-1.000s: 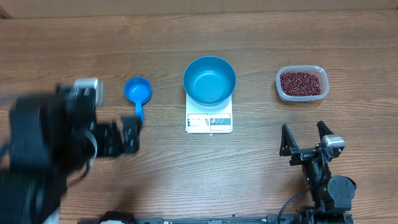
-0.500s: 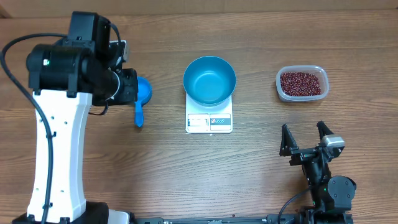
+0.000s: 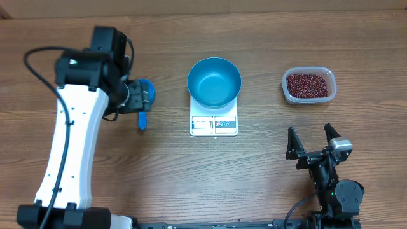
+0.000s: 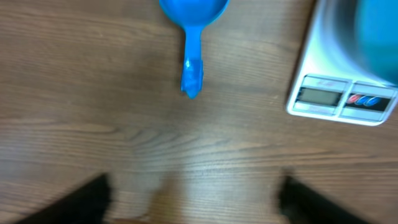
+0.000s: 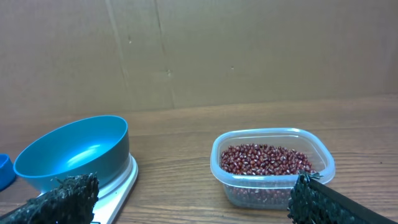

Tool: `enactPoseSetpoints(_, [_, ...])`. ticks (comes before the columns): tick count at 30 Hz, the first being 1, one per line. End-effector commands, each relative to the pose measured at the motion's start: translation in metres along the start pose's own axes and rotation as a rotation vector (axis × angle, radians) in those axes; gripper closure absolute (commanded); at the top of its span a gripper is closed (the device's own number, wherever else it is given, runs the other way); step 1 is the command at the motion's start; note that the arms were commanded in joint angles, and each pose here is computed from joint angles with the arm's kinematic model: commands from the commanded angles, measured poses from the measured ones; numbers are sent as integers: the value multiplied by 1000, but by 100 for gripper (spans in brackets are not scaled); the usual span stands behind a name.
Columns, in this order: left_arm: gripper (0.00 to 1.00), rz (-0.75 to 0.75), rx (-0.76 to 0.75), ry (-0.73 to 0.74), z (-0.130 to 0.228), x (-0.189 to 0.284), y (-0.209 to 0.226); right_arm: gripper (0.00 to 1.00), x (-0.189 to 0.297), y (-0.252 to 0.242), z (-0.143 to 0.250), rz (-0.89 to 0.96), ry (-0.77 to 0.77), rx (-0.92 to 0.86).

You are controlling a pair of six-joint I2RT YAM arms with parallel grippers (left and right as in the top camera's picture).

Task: Scoop item into bowl and weigh 150g on scale
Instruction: 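Move the left gripper forward over the blue scoop's handle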

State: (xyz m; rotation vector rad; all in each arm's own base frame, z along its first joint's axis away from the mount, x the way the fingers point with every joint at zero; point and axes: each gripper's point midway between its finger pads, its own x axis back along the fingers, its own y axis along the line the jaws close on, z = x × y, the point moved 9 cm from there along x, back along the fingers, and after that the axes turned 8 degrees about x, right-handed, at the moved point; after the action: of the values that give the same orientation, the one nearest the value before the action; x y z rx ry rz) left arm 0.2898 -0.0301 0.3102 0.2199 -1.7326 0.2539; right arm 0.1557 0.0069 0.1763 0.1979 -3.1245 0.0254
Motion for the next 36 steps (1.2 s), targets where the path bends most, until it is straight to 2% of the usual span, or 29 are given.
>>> enactPoseSetpoints(1, [1, -6, -11, 83, 10, -34, 3, 0, 0, -1, 2, 8, -2, 1])
enactPoseSetpoints(6, [0, -6, -23, 108, 11, -70, 1, 0, 0, -1, 2, 8, -2, 1])
enactPoseSetpoints(9, [0, -18, -23, 64, 3, -83, 0, 0, 0, -1, 2, 8, -2, 1])
enactPoseSetpoints(10, [3, -23, -22, 39, -1, -86, 0, 0, 0, -1, 2, 8, -2, 1])
enactPoseSetpoints(12, [18, -23, -19, -1, -7, -96, -2, 0, 0, -1, 2, 8, -2, 1])
enactPoseSetpoints(13, [32, -15, -18, -16, -10, -101, -3, 0, 0, -1, 2, 8, -2, 1])
enactPoseSetpoints(14, [39, -8, -18, -20, -12, -106, -5, 0, 0, -1, 2, 8, -2, 1])
enactPoseSetpoints(16, [52, -10, -22, -2, -14, -118, -7, 0, 0, -1, 2, 8, -2, 1])
enactPoseSetpoints(17, [54, -14, -23, 9, -14, -122, -8, 0, 0, -1, 2, 8, -2, 1])
enactPoseSetpoints(18, [54, -22, -25, 23, -14, -128, -8, 0, 0, -1, 2, 8, -2, 1])
enactPoseSetpoints(21, [41, -48, -25, 60, -16, -143, -8, 0, 0, -1, 2, 8, -2, 1])
enactPoseSetpoints(23, [37, -71, -28, 89, -16, -155, -8, 0, 0, -1, 2, 8, -2, 1])
enactPoseSetpoints(28, [36, -124, -34, 136, -18, -181, -6, 0, 0, -1, 2, 8, -2, 1])
enactPoseSetpoints(36, [36, -162, -34, 71, -28, -188, -6, 0, 0, -1, 2, 8, -2, 1])
